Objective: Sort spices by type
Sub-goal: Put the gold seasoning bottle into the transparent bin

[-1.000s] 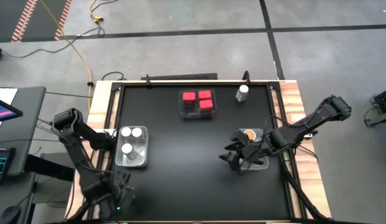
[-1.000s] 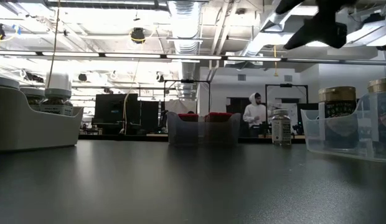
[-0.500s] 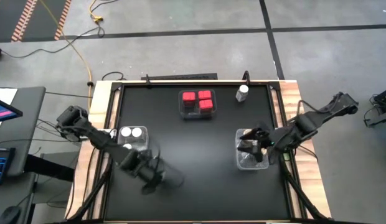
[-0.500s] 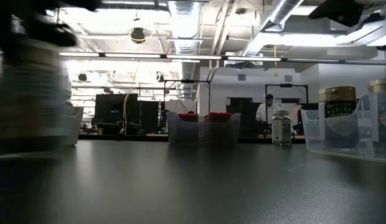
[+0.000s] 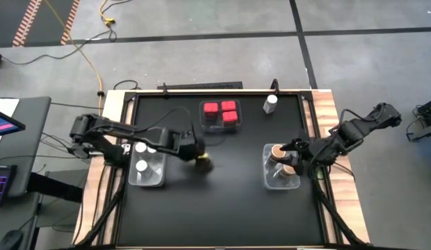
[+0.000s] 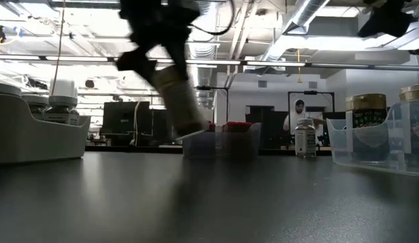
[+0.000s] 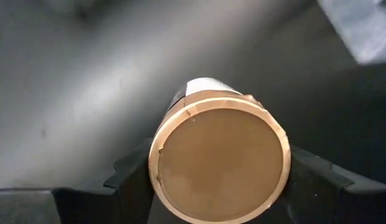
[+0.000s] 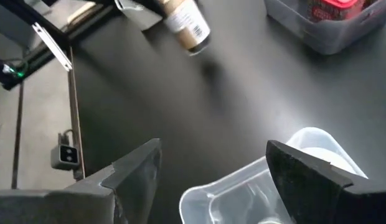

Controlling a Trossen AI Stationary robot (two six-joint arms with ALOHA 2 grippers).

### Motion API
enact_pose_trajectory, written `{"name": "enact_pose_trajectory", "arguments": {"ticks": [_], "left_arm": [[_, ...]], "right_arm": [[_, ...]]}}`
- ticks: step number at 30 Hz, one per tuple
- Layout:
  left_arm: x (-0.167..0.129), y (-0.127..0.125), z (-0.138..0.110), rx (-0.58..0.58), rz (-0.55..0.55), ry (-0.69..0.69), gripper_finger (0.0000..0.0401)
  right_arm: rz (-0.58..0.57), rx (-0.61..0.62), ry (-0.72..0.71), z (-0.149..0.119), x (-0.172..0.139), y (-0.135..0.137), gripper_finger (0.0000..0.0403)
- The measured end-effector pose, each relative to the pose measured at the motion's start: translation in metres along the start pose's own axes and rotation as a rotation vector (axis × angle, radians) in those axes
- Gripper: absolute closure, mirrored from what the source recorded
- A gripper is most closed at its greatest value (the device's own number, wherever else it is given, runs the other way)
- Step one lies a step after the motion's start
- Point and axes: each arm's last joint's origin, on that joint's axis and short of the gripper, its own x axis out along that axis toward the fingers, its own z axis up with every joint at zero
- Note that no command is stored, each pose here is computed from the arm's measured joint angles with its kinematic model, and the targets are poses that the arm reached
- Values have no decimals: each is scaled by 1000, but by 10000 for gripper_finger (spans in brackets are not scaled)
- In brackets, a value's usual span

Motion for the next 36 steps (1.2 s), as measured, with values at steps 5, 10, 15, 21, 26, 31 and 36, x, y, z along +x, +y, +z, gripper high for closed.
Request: {"name": "enact_pose_trajectory", "arguments": {"ticks": [5, 10, 15, 21, 26, 31, 36], "left_arm": [[17, -25, 33, -12, 64, 16, 129], [35, -38, 54, -256, 239, 104, 129], [60, -49, 67, -323, 249, 186, 129], [88, -59, 68, -312, 226, 238, 128], [93, -61, 67, -354, 220, 230, 121], [92, -62, 68, -340, 200, 230, 114], [92, -63, 68, -401, 197, 224, 114]], "right_arm": [[-4, -36, 10, -1, 0, -1, 88], [-4, -45, 12, -1, 0, -1, 88], [-5, -46, 12, -1, 0, -1, 88], [-5, -46, 11, -1, 0, -1, 88], [-6, -49, 12, -1, 0, -1, 88], [-6, -52, 12, -1, 0, -1, 88], [-7, -58, 12, -1, 0, -1, 88]]}}
